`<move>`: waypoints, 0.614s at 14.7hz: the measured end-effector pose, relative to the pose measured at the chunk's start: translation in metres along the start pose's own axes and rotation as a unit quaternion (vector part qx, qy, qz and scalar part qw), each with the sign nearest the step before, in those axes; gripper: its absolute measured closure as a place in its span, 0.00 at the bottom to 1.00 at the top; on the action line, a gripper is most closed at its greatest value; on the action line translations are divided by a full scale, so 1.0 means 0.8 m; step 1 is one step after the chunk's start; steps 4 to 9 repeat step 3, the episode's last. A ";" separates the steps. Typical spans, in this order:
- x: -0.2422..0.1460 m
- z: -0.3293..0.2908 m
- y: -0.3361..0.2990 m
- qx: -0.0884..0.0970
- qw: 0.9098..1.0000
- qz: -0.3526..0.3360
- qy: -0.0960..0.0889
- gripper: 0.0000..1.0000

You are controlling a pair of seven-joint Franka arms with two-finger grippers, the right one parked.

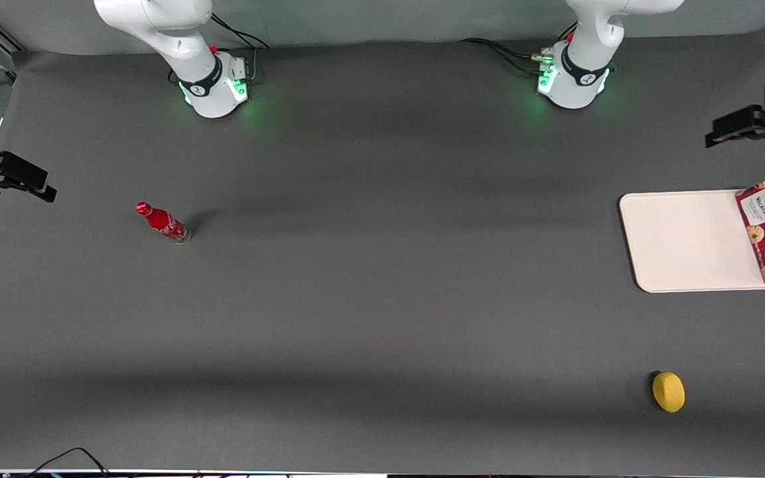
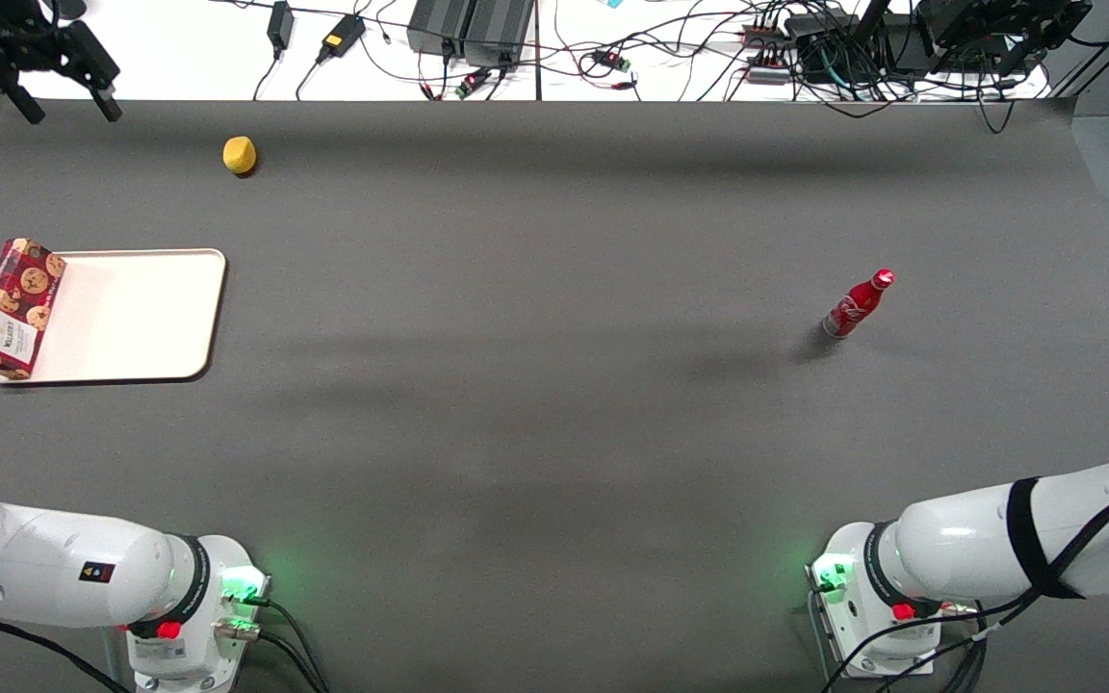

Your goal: Place red cookie box on tray

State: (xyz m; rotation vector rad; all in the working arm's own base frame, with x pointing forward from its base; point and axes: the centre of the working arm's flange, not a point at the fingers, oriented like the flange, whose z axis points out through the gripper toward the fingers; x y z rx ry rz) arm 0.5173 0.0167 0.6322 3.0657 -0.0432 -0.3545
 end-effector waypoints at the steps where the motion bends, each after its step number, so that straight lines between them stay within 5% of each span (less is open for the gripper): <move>1: -0.012 0.009 -0.002 0.008 1.000 -0.007 0.007 0.00; 3: -0.028 0.007 -0.008 0.018 0.999 -0.011 0.028 0.00; 9: -0.028 0.007 -0.008 0.018 0.999 -0.011 0.028 0.00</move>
